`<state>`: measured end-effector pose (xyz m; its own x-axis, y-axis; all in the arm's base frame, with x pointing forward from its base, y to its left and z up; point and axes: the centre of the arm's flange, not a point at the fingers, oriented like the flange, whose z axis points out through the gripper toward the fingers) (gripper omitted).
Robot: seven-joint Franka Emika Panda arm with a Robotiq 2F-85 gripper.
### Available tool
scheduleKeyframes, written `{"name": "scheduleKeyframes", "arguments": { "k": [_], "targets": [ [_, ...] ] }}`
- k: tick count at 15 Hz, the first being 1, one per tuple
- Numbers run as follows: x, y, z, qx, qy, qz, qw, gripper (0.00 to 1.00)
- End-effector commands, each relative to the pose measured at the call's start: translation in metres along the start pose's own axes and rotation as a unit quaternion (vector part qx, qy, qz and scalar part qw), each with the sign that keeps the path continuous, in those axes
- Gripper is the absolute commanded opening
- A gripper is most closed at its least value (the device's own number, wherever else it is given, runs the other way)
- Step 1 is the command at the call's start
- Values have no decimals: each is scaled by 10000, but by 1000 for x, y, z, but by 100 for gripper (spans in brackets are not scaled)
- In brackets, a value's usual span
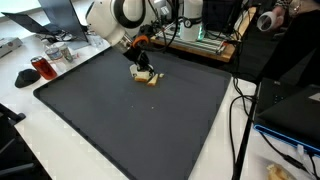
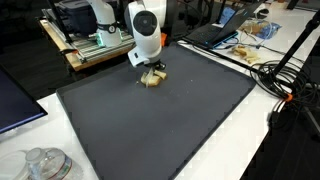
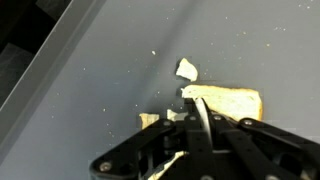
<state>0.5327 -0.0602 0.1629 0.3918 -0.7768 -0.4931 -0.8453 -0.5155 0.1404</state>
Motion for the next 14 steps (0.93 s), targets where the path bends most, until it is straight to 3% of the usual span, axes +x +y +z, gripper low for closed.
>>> {"name": "scheduleKeyframes", "arguments": {
  "k": [1, 8, 9, 14],
  "targets": [
    [44, 0, 21, -171, -90, 122, 9997, 1],
    [68, 5, 12, -228, 18, 202, 9995, 1],
    [23, 2, -10, -61, -155, 136, 9998, 4],
    [28, 3, -13, -68, -109, 155, 9998, 4]
  ]
}}
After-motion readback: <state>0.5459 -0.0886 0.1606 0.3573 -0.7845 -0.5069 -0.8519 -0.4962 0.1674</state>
